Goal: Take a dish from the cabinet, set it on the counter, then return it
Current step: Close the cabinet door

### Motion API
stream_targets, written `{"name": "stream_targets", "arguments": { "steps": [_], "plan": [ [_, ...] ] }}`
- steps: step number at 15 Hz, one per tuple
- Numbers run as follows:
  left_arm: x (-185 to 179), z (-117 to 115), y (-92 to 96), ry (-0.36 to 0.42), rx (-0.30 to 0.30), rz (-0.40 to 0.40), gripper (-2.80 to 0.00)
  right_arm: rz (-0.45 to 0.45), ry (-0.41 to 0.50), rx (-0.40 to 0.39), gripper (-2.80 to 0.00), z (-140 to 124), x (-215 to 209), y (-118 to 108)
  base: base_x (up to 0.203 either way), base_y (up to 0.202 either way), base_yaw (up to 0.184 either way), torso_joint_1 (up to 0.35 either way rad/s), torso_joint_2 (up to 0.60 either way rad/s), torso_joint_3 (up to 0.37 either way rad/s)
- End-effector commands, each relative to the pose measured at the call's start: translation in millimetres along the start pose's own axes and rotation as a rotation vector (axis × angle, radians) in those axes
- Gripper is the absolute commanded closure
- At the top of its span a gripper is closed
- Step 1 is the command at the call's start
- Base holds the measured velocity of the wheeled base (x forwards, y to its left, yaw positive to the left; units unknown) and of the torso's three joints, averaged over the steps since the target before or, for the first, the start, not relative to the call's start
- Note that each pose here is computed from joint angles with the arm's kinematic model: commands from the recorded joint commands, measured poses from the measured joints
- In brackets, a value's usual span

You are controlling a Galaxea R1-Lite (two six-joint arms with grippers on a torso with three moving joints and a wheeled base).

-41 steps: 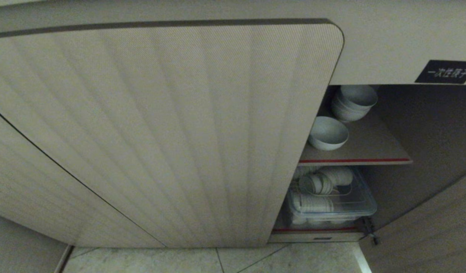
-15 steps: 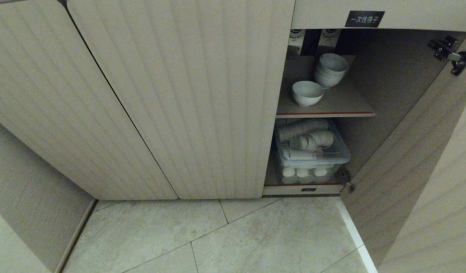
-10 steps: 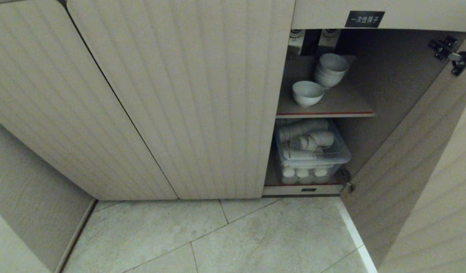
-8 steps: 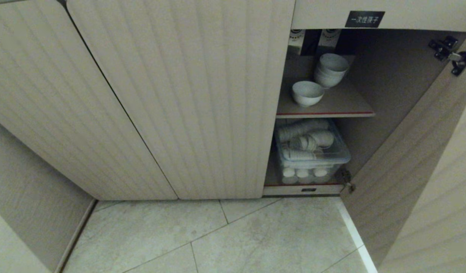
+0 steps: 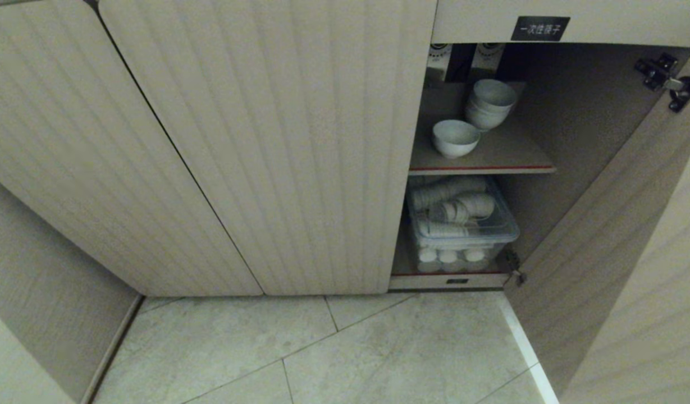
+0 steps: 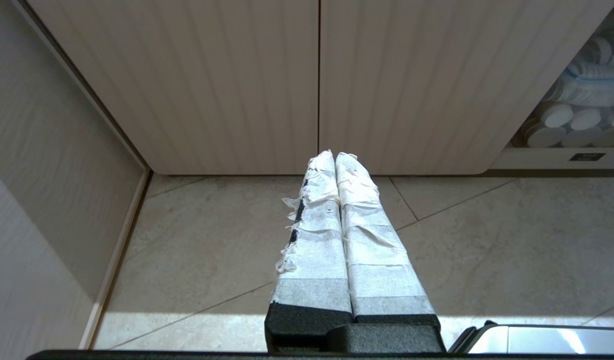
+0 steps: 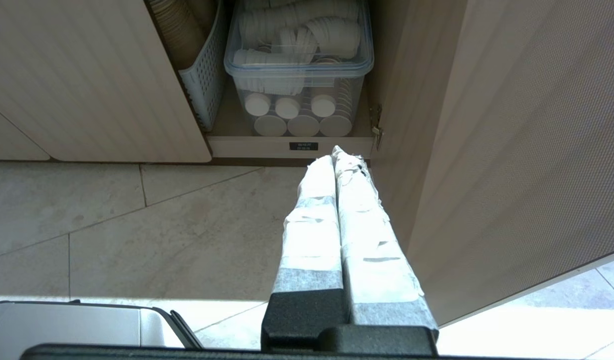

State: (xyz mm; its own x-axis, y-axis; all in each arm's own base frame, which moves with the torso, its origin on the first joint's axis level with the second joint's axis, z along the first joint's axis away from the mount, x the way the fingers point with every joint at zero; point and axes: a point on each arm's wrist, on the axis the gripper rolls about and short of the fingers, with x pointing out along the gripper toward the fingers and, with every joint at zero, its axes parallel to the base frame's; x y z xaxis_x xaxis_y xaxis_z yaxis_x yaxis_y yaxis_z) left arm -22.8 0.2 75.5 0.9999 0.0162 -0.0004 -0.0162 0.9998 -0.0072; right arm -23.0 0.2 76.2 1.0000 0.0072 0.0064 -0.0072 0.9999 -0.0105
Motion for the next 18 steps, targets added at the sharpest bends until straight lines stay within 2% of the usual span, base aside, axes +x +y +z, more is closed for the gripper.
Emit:
{"name": "stream_targets", "arguments": {
  "steps": [1,18],
  "plan": [
    [0.0,0.0,0.0,0.000,0.000,0.001,0.00,0.000,0.000,0.000,0.00,0.2,0.1,0.0,0.000,0.000,0.000,0.000,0.00,0.000],
    [0.0,0.0,0.0,0.000,0.000,0.001,0.00,0.000,0.001,0.000,0.00,0.0,0.1,0.0,0.000,0.000,0.000,0.000,0.00,0.000]
  ]
}}
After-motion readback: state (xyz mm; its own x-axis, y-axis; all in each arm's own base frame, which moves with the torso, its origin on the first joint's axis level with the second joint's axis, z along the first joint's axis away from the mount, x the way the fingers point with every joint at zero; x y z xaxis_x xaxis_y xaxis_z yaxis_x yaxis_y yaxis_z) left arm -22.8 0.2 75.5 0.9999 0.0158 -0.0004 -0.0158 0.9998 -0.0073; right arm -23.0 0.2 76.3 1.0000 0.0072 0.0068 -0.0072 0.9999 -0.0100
